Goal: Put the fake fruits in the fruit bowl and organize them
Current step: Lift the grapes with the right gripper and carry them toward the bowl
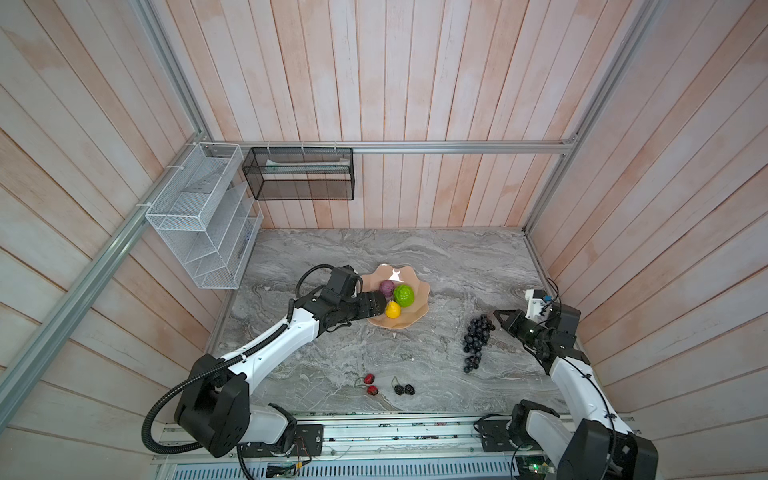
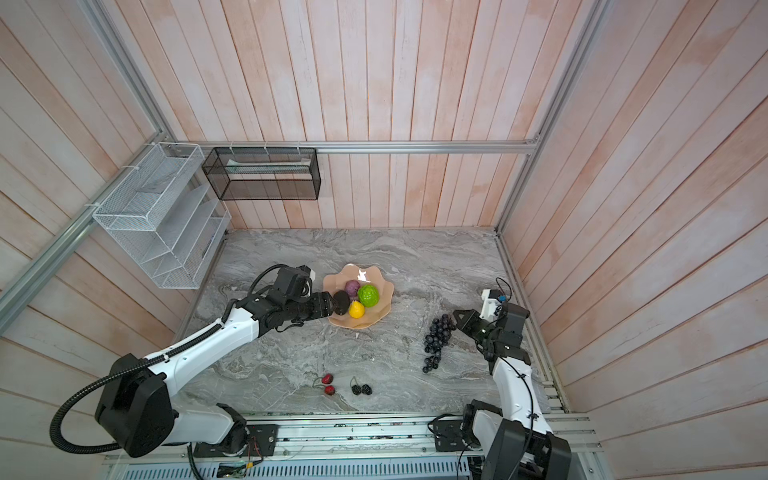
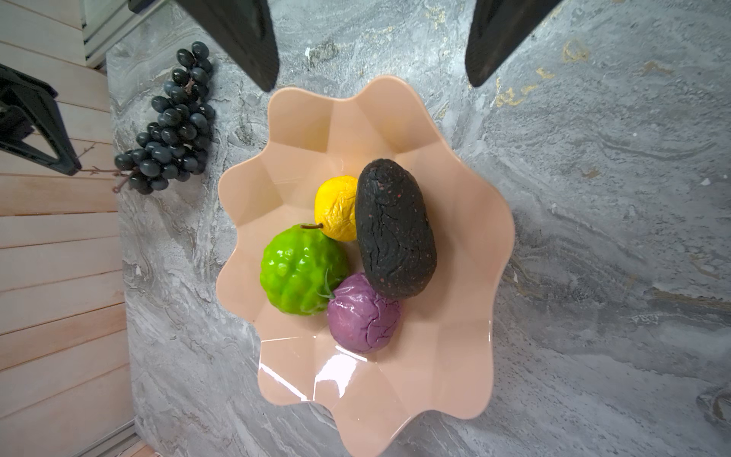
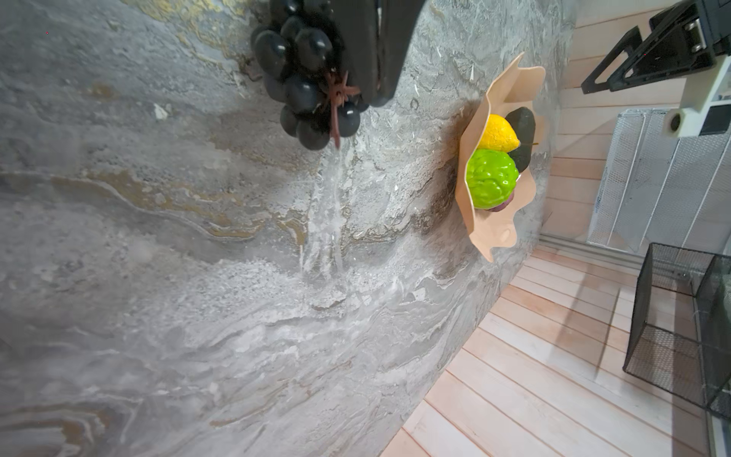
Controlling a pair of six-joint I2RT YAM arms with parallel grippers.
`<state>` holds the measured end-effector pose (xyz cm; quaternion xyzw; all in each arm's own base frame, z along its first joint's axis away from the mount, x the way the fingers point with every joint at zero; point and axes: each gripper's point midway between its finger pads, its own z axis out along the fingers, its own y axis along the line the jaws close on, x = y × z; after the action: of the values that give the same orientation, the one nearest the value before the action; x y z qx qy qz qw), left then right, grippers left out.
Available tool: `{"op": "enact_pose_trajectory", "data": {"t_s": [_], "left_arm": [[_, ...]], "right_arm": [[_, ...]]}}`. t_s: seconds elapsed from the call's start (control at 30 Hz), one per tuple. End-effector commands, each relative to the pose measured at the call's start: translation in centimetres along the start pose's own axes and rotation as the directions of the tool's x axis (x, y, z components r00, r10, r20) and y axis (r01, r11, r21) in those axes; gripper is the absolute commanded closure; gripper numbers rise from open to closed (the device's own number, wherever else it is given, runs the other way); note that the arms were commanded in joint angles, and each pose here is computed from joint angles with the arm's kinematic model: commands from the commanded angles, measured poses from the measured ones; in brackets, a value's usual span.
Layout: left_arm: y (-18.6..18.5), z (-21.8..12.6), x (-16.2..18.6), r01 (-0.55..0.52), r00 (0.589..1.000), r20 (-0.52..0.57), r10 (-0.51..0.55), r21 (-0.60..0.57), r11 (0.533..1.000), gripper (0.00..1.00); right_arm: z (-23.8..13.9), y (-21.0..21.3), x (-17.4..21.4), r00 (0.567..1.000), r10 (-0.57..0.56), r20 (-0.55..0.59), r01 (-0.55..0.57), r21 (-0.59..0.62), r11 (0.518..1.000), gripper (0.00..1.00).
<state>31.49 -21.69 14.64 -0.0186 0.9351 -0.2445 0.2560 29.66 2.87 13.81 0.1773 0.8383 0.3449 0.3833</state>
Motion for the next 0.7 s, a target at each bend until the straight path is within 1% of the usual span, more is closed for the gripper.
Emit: {"op": "enact_pose_trajectory", "data": {"t_s": [0.0, 0.23, 0.37, 0.5, 0.6, 0.67], "left_arm": [[-0.8, -0.1, -0.8, 0.003, 1.0, 0.017, -0.003, 0.017, 1.0, 0.23], [-0.8, -0.3, -0.8, 0.007, 1.0, 0.023, -0.007, 0.017, 1.0, 0.23], [-0.6, -0.4, -0.7, 0.004, 1.0, 0.024, -0.004, 0.009, 1.0, 0.23], [-0.5, -0.6, -0.6, 0.005, 1.0, 0.03, -0.006, 0.008, 1.0, 0.23], [-0.4, -0.6, -0.5, 0.009, 0.999, 0.031, -0.009, 0.009, 1.0, 0.23], [-0.3, -0.7, -0.4, 0.012, 0.999, 0.032, -0.012, 0.008, 1.0, 0.23]], "right_arm": [[-1.0, 2.6, -1.7, 0.997, -0.075, 0.025, 0.075, -0.004, 0.997, 1.0], [-2.5, 7.6, -4.2, 0.988, -0.139, 0.064, 0.142, -0.059, 0.988, 1.0], [-3.5, 11.4, -5.9, 0.981, -0.167, 0.102, 0.178, -0.111, 0.978, 1.0], [-4.0, 16.0, -7.4, 0.968, -0.224, 0.109, 0.24, -0.17, 0.956, 1.0], [-3.8, 19.5, -7.8, 0.96, -0.261, 0.099, 0.278, -0.225, 0.934, 1.0], [-3.6, 21.7, -7.4, 0.953, -0.292, 0.087, 0.304, -0.259, 0.917, 1.0]]}}
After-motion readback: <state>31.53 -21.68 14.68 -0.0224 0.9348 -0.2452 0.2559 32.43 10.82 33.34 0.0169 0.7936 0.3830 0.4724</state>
